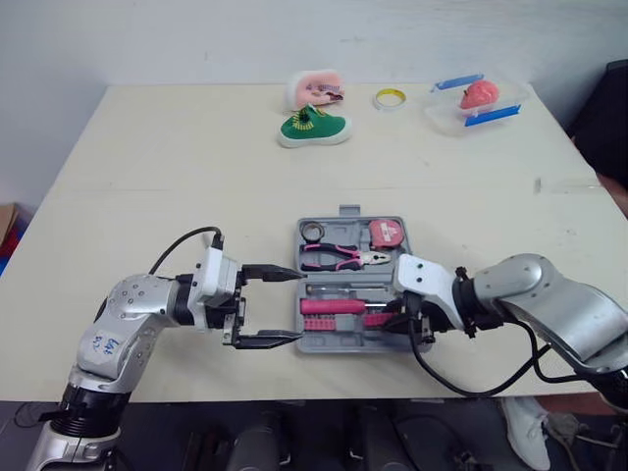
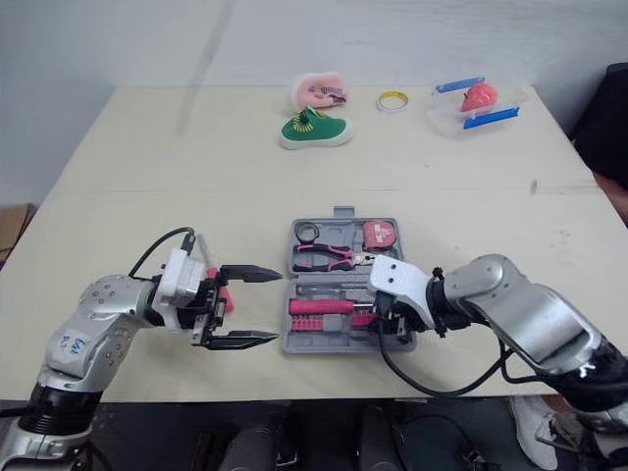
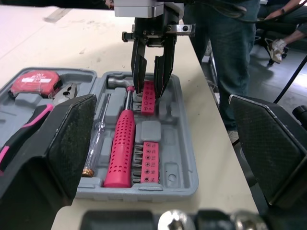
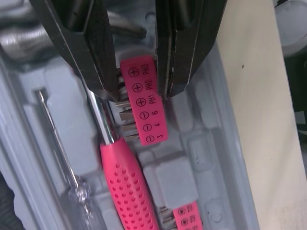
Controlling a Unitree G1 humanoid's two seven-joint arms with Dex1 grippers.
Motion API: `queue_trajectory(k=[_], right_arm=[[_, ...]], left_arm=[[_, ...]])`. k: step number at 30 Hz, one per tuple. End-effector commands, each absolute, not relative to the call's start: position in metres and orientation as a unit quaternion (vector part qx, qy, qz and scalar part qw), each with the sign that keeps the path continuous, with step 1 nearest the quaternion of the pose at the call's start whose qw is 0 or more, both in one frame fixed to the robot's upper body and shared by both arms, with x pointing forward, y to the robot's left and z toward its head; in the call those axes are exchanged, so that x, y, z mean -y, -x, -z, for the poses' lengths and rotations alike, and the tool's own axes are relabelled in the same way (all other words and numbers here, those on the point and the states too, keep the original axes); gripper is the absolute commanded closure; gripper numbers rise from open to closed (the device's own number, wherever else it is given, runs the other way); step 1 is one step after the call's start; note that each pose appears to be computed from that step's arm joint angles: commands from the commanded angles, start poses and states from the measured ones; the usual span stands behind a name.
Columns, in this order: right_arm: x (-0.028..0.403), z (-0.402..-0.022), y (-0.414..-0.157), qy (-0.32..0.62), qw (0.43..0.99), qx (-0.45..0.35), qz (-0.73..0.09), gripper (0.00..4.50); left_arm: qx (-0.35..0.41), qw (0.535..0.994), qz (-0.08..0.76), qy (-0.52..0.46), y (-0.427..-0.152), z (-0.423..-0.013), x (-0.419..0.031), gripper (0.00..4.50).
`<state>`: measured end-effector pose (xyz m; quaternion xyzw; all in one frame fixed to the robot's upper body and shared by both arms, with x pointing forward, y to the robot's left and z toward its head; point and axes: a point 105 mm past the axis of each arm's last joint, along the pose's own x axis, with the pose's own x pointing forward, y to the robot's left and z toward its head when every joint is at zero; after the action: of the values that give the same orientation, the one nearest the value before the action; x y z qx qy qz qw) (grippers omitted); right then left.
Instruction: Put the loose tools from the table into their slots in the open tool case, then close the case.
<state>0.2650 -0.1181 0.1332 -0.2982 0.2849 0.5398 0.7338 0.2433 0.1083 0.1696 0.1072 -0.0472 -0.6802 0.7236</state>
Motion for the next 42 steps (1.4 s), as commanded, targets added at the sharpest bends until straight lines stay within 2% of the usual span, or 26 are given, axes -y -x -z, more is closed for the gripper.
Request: queue_trajectory(k=[1, 11, 21, 34, 35, 36, 38, 39, 42], right_arm=[[0.113, -0.137, -0.266, 0.312, 0.728, -0.272, -0.546, 3.74], [0.100, -0.134, -0.256, 0.315, 0.696, -0.267, -0.587, 3.74], [0.102, -0.126, -0.257, 0.307, 0.698, -0.283, -0.582, 3.74], [0.099, -0.130, -0.255, 0.295, 0.703, -0.259, -0.594, 3.74], [0.099, -0.136, -0.254, 0.290, 0.705, -0.242, -0.600, 2.73], [0.100, -0.141, -0.251, 0.289, 0.703, -0.226, -0.609, 2.47], [0.100, -0.149, -0.251, 0.293, 0.707, -0.191, -0.614, 1.34], [0.103, -0.155, -0.250, 0.287, 0.709, -0.183, -0.618, 0.95], [0.110, -0.168, -0.244, 0.273, 0.706, -0.153, -0.636, 0.95]], left_arm=[[0.055, 0.720, 0.682, -0.115, -0.238, -0.174, -0.106, 0.00], [0.044, 0.726, 0.677, -0.113, -0.237, -0.173, -0.108, 0.00], [0.044, 0.729, 0.674, -0.111, -0.238, -0.172, -0.108, 0.00], [0.042, 0.734, 0.669, -0.108, -0.239, -0.169, -0.109, 0.00], [0.041, 0.735, 0.668, -0.106, -0.239, -0.169, -0.109, 0.00], [0.040, 0.736, 0.667, -0.106, -0.238, -0.168, -0.110, 0.00], [0.038, 0.738, 0.666, -0.103, -0.237, -0.167, -0.112, 0.00], [0.037, 0.738, 0.666, -0.101, -0.237, -0.167, -0.112, 0.00], [0.035, 0.739, 0.665, -0.097, -0.235, -0.166, -0.113, 0.00]])
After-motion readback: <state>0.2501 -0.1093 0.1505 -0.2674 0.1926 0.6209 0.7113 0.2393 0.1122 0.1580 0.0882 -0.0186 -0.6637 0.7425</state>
